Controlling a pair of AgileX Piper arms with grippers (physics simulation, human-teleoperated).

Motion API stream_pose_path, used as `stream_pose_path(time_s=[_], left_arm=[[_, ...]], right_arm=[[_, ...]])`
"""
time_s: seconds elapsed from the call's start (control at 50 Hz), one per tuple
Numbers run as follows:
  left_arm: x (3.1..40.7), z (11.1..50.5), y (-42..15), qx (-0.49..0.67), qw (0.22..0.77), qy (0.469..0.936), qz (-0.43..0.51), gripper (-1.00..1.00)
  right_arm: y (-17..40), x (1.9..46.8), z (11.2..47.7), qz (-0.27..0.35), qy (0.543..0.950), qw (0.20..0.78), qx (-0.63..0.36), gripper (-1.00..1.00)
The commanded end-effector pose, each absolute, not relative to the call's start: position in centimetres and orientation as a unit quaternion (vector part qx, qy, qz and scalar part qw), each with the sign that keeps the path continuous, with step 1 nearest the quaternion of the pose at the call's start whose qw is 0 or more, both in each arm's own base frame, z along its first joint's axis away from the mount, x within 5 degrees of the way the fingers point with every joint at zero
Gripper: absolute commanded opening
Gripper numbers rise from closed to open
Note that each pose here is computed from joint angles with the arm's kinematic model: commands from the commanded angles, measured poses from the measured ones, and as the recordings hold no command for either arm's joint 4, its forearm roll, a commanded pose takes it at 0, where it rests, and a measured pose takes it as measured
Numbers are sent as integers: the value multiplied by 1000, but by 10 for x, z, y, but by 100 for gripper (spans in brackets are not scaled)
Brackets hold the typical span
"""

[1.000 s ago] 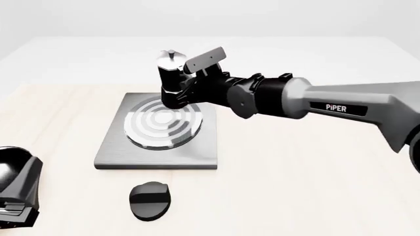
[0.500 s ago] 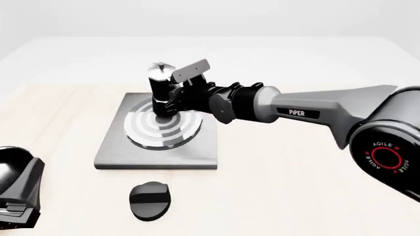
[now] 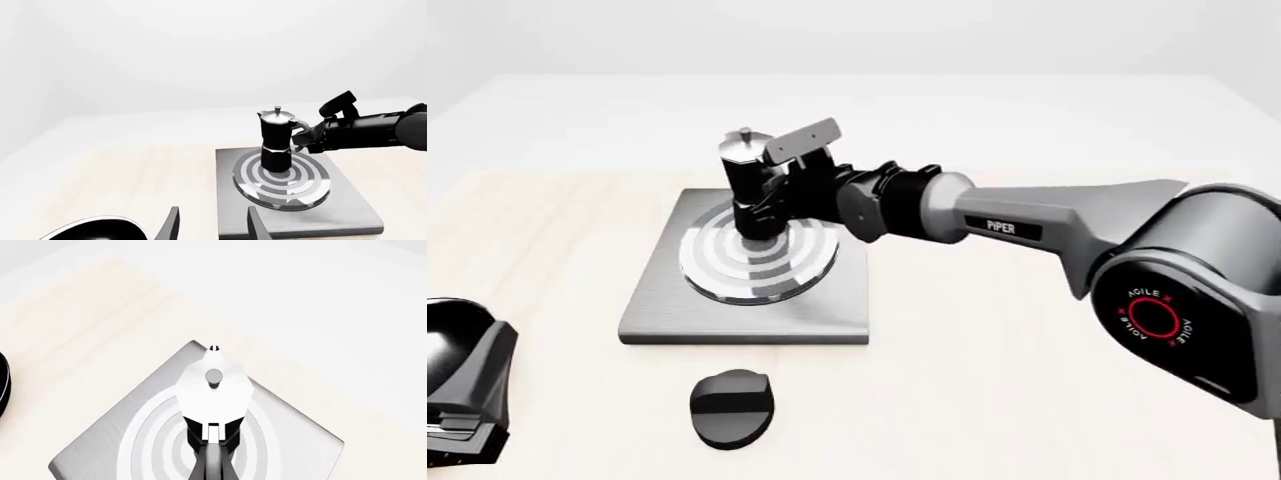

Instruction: Turn on the stove and put the moka pot on it.

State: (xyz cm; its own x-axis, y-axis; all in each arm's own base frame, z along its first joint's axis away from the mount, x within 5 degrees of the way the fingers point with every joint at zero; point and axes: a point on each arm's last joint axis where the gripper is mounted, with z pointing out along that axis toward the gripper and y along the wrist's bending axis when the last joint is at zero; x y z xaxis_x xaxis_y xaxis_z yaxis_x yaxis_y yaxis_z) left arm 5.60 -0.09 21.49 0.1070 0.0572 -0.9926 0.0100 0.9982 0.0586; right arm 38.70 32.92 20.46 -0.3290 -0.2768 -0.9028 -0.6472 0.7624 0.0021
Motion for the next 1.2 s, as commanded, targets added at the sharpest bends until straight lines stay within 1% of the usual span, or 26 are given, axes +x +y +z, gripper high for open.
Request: stream_pose_path(time_s=[0.02,0.14,0.7,0.72,0.82,1.02,1.2], left_arm=[[56,215,-1,25,744,667,16,100],[56,215,-1,25,745,666,15,100],[56,216,-1,28,748,663,13,100],[56,216,-1,28,748,663,13,100],[56,216,-2,29,749,662,12,100],[56,217,-2,28,751,660,12,100],[56,217,-2,30,751,660,11,100]], right_arm=[[332,387,180,173,811,470,-302,-100],[331,385,183,172,810,470,-305,-100],[328,372,175,172,815,458,-311,-100],[328,372,175,171,815,458,-312,100],[327,370,179,172,814,459,-311,100],[320,362,202,167,804,470,-324,100],[306,343,240,160,785,490,-343,100]])
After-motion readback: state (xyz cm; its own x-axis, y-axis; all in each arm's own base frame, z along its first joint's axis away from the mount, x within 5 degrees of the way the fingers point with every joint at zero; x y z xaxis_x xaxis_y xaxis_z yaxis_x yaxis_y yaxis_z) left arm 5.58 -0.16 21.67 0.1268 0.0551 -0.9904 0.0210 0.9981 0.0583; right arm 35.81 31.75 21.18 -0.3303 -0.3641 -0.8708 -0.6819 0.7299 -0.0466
